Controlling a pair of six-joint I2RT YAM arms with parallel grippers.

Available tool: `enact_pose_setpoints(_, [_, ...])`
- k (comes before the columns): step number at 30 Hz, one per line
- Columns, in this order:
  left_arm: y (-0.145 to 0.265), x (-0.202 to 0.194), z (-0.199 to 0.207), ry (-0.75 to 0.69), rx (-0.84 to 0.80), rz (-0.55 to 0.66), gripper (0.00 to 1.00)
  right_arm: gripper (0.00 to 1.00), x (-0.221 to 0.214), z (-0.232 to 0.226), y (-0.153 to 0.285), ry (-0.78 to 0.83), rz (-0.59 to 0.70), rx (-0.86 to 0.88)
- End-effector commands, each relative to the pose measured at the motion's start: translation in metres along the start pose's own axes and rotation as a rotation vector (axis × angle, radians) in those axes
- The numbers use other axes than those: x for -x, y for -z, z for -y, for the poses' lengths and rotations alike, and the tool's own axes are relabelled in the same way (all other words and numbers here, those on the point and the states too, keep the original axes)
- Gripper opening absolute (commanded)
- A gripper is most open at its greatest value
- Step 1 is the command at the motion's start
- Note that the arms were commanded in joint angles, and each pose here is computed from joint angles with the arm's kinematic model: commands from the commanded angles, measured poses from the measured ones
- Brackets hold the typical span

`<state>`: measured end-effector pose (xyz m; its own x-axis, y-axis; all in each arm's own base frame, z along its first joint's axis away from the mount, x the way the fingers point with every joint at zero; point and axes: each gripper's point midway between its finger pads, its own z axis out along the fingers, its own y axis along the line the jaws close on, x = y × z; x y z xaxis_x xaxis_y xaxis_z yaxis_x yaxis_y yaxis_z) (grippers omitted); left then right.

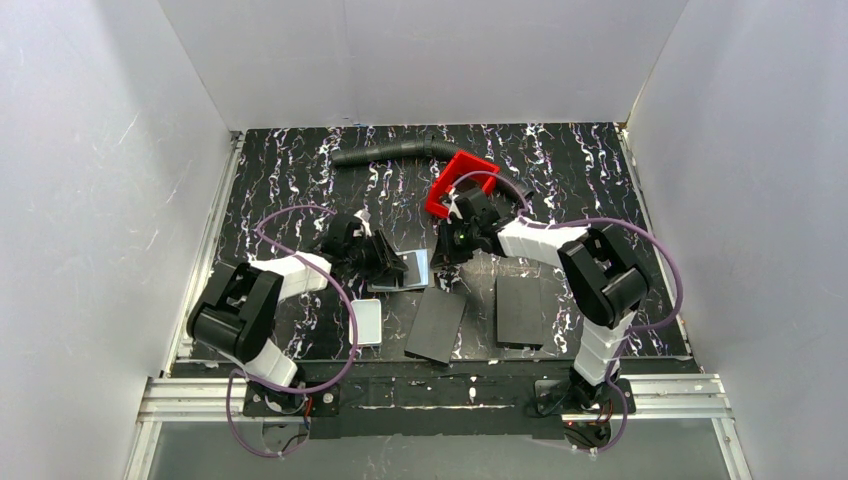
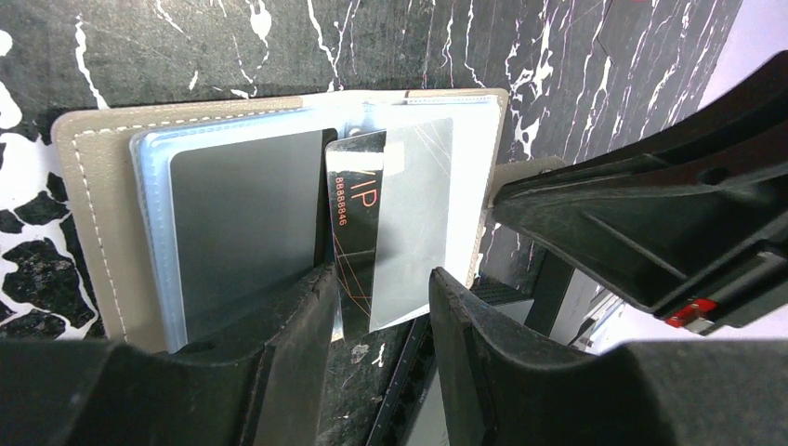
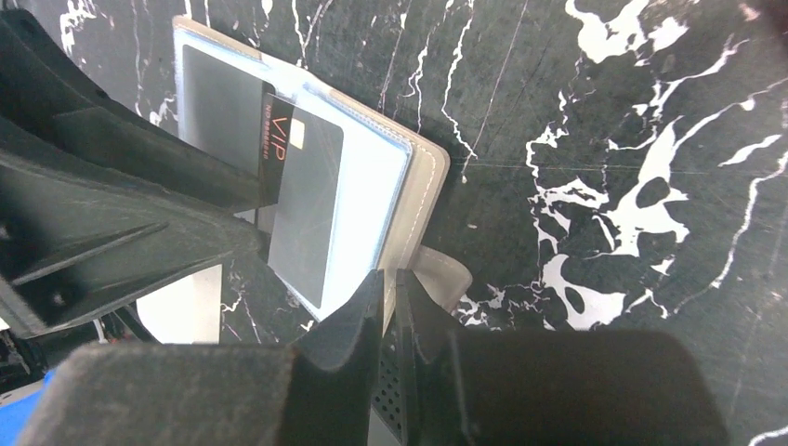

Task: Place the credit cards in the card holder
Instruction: Insert the credit card into the card holder.

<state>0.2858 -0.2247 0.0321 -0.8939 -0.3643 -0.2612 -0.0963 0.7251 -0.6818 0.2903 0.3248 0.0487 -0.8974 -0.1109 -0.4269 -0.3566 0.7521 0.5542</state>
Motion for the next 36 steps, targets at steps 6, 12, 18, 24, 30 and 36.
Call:
enact_pose_setpoints(6, [-0.006, 0.001, 0.006, -0.05, -0.002, -0.05, 0.41, 0.18, -0.002, -0.003, -0.018, 0.007, -0.017, 0.051])
enact_pose_setpoints(12, [-0.009, -0.001, 0.014, -0.051, -0.027, -0.075, 0.41, 0.17, -0.002, -0.004, -0.024, 0.002, -0.017, 0.069])
enact_pose_setpoints(18, [-0.01, 0.004, 0.02, -0.068, -0.038, -0.066, 0.41, 0.17, -0.002, -0.006, -0.025, 0.005, -0.02, 0.075])
enact_pose_setpoints(24, [-0.012, 0.004, 0.021, -0.074, -0.037, -0.068, 0.41, 0.16, -0.002, -0.006, -0.025, 0.014, -0.019, 0.071])
enact_pose_setpoints(30, [-0.019, -0.005, 0.026, -0.077, -0.039, -0.101, 0.41, 0.16, -0.003, -0.009, -0.026, 0.012, -0.02, 0.08])
enact_pose_setpoints(36, [-0.01, 0.002, 0.024, -0.106, -0.01, -0.046, 0.42, 0.16, -0.003, -0.008, -0.023, 0.023, -0.02, 0.067])
